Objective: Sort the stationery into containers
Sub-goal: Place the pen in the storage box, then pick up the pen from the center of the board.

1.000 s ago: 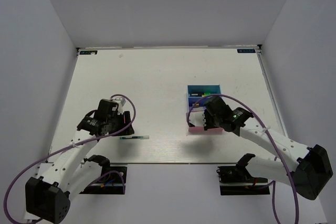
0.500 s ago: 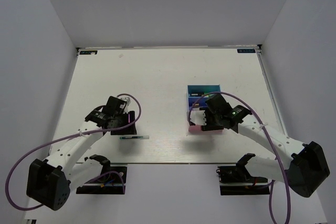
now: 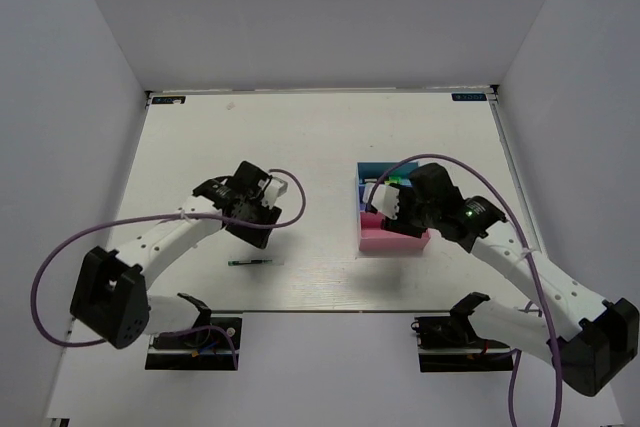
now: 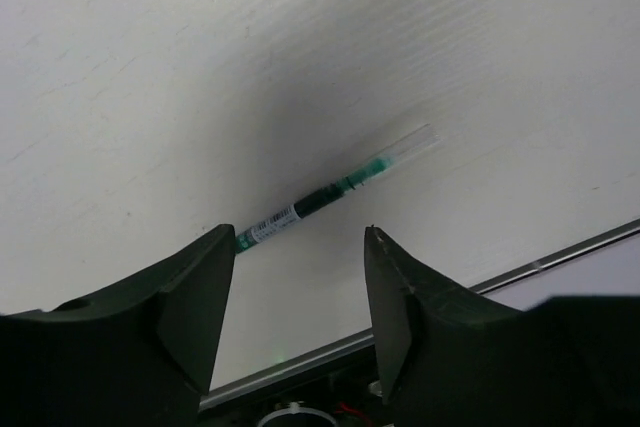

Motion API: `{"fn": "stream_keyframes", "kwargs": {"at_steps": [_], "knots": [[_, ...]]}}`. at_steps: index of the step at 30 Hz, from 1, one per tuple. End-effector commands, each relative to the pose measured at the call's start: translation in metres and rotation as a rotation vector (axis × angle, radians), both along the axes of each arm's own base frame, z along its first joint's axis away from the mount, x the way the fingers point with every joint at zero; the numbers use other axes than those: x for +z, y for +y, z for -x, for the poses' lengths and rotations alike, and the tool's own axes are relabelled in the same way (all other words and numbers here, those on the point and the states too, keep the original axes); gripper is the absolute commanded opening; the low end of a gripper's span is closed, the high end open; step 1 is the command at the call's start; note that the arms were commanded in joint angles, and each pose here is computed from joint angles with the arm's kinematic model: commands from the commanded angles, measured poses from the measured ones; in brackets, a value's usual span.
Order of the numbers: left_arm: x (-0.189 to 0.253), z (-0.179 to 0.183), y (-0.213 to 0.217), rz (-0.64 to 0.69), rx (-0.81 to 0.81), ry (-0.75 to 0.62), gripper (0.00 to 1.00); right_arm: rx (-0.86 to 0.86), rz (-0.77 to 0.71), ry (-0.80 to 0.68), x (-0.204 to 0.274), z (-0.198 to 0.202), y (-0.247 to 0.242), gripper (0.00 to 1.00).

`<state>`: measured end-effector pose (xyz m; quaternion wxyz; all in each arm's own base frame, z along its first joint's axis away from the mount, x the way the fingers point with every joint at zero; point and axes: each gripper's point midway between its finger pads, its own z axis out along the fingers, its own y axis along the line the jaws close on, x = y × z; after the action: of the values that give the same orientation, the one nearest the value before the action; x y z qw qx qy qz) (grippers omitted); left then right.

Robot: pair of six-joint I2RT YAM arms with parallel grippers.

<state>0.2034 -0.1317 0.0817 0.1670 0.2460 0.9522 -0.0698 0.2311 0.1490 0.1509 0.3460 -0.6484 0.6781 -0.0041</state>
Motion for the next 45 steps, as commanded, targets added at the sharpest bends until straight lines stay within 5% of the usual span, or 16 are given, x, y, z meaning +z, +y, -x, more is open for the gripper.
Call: {"fn": "stream_keyframes", "kwargs": {"at_steps": [1, 9, 23, 30, 31, 32, 35, 40, 41, 42, 44, 45], "knots": [[-0.012, 0.003, 0.007, -0.110, -0.247, 0.029, 0.65, -0.049, -0.152, 0.054, 0.017, 0.010, 0.013, 0.65], [-0.050, 0.010, 0.004, -0.157, -0.361, 0.099, 0.59, -0.106, -0.326, 0.132, 0.039, 0.036, 0.018, 0.57], [-0.079, 0.023, 0.008, -0.180, -0.422, 0.169, 0.57, -0.156, -0.381, 0.149, 0.035, 0.038, 0.016, 0.57], [-0.090, 0.020, 0.020, -0.281, -0.420, 0.156, 0.26, -0.182, -0.401, 0.162, 0.034, 0.039, 0.014, 0.59], [-0.089, 0.016, 0.020, -0.294, -0.416, 0.138, 0.05, -0.186, -0.403, 0.162, 0.035, 0.039, 0.014, 0.59], [-0.087, 0.013, 0.020, -0.307, -0.405, 0.123, 0.01, -0.191, -0.412, 0.157, 0.037, 0.039, 0.013, 0.59], [-0.078, 0.004, 0.019, -0.317, -0.385, 0.080, 0.01, -0.197, -0.418, 0.159, 0.037, 0.041, 0.012, 0.59], [-0.031, -0.018, -0.022, -0.249, -0.410, -0.073, 0.01, -0.428, -0.419, -0.003, 0.042, 0.005, -0.015, 0.82], [-0.009, -0.029, -0.047, -0.204, -0.428, -0.148, 0.01, -0.579, -0.406, -0.131, 0.052, -0.016, -0.039, 0.73], [0.003, -0.025, -0.065, -0.181, -0.473, -0.183, 0.01, -0.634, -0.399, -0.170, 0.052, -0.022, -0.049, 0.54], [0.039, -0.026, -0.113, -0.096, -0.541, -0.287, 0.01, -0.781, -0.422, -0.296, 0.066, -0.036, -0.072, 0.00], [0.046, -0.024, -0.125, -0.072, -0.561, -0.303, 0.01, -0.811, -0.429, -0.314, 0.066, -0.039, -0.077, 0.00]]}}
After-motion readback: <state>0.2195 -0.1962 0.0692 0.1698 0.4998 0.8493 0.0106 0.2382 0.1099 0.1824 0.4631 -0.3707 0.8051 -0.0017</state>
